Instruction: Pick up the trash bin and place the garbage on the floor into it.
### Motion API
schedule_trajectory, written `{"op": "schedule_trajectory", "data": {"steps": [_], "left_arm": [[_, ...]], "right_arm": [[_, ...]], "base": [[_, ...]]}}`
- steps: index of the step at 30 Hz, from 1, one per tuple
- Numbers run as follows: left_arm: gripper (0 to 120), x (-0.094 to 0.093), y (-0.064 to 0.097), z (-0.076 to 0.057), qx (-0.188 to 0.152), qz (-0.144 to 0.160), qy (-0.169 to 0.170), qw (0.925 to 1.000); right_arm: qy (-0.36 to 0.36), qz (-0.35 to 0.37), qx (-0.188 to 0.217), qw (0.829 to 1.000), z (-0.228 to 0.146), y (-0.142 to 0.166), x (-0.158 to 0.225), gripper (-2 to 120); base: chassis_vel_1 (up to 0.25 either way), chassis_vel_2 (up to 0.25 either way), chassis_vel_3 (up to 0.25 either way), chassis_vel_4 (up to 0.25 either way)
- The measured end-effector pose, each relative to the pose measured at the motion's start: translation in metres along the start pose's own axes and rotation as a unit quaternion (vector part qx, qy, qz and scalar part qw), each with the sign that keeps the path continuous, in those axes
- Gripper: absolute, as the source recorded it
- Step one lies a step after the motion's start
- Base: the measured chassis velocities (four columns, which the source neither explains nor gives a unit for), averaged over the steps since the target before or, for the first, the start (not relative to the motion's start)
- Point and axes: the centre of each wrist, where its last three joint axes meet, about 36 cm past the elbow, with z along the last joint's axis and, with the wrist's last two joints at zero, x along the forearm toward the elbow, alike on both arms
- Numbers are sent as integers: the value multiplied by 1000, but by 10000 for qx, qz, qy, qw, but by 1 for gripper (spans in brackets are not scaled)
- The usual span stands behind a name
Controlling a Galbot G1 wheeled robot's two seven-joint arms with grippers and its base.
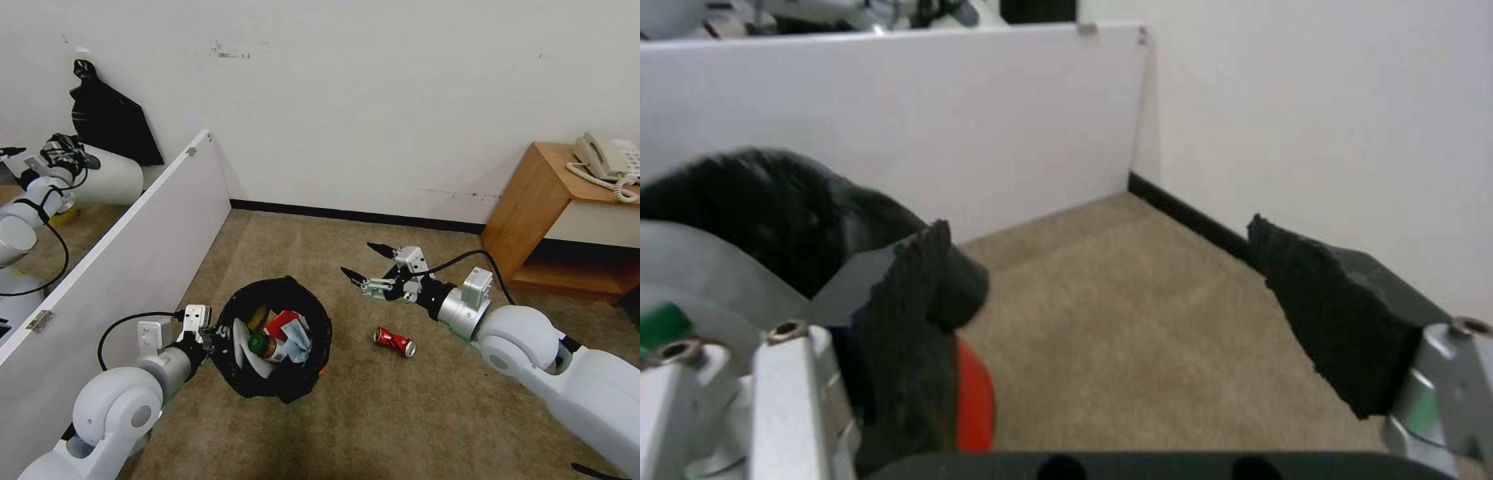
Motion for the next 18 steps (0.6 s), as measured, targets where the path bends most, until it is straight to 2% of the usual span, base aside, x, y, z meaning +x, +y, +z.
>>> {"op": "schedule_trajectory", "data": {"steps": [7, 10, 18], "left_arm": [[0, 0, 1, -1, -12, 0, -4, 10000], [0, 0, 2, -1, -10, 3, -9, 10000], [0, -1, 2, 0, 14, -3, 7, 10000]], "right_arm": [[131, 236, -66, 9996, 16, -9, -5, 96], [153, 387, 30, 9991, 27, -16, -7, 99], [208, 541, 57, 9983, 41, -24, -10, 100]], "base": [[0, 0, 0, 0], [0, 0, 0, 0], [0, 0, 0, 0]]}}
